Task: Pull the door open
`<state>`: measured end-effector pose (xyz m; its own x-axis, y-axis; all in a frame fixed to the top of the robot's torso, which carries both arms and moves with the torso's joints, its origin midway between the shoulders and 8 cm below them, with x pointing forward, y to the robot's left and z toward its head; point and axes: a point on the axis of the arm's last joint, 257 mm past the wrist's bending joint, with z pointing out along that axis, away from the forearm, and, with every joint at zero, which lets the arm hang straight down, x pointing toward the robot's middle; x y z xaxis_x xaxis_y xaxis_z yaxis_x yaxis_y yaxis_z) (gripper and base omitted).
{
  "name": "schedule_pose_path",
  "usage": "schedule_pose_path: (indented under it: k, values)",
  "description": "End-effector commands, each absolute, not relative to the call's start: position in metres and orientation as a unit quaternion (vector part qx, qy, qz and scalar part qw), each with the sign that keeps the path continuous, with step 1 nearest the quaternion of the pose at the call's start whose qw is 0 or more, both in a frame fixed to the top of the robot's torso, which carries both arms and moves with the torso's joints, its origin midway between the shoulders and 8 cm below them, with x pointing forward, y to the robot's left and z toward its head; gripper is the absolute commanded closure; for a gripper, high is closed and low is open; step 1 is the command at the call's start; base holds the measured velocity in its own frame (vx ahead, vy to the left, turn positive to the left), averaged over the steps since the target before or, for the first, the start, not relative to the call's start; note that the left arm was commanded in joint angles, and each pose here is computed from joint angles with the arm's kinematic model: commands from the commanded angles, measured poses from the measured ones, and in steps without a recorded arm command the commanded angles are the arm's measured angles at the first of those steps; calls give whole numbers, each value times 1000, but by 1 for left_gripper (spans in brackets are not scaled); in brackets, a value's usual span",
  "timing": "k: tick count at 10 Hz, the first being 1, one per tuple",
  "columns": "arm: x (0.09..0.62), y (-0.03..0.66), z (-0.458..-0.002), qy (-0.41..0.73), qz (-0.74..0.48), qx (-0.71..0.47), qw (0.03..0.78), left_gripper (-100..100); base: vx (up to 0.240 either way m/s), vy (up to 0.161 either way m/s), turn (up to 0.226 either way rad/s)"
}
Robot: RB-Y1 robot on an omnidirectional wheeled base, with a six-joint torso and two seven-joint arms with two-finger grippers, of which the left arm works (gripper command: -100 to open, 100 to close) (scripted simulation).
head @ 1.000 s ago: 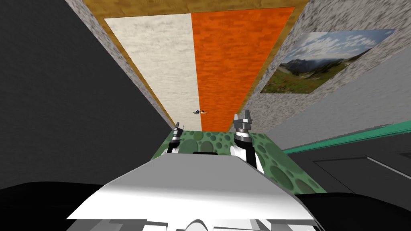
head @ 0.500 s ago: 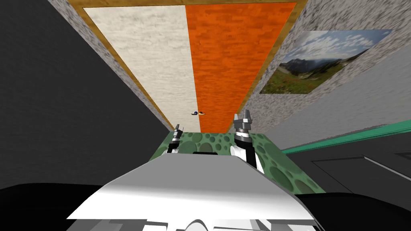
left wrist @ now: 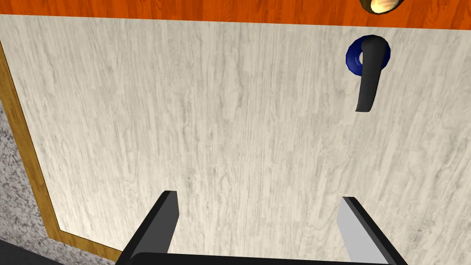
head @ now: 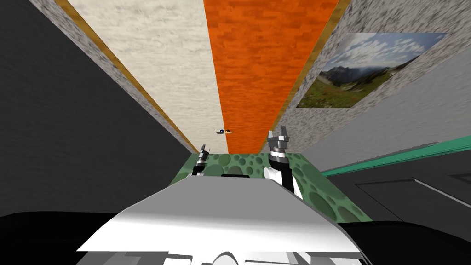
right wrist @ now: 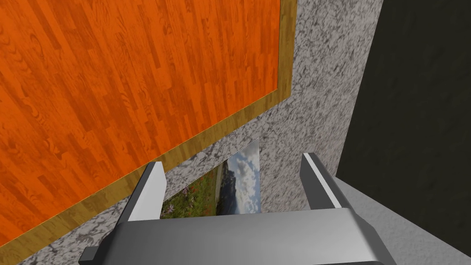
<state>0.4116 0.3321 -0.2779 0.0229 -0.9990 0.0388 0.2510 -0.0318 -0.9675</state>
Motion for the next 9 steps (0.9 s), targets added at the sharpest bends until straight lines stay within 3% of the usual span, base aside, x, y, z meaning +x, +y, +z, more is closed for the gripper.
schedule_pose_path:
  k: [1,9]
  values:
    - [411,336,-288,420,-556,-457,553,-100,121,-36,-43]
    - [402,360,-335,434,-529,-495,535,-100,106,-22,-44]
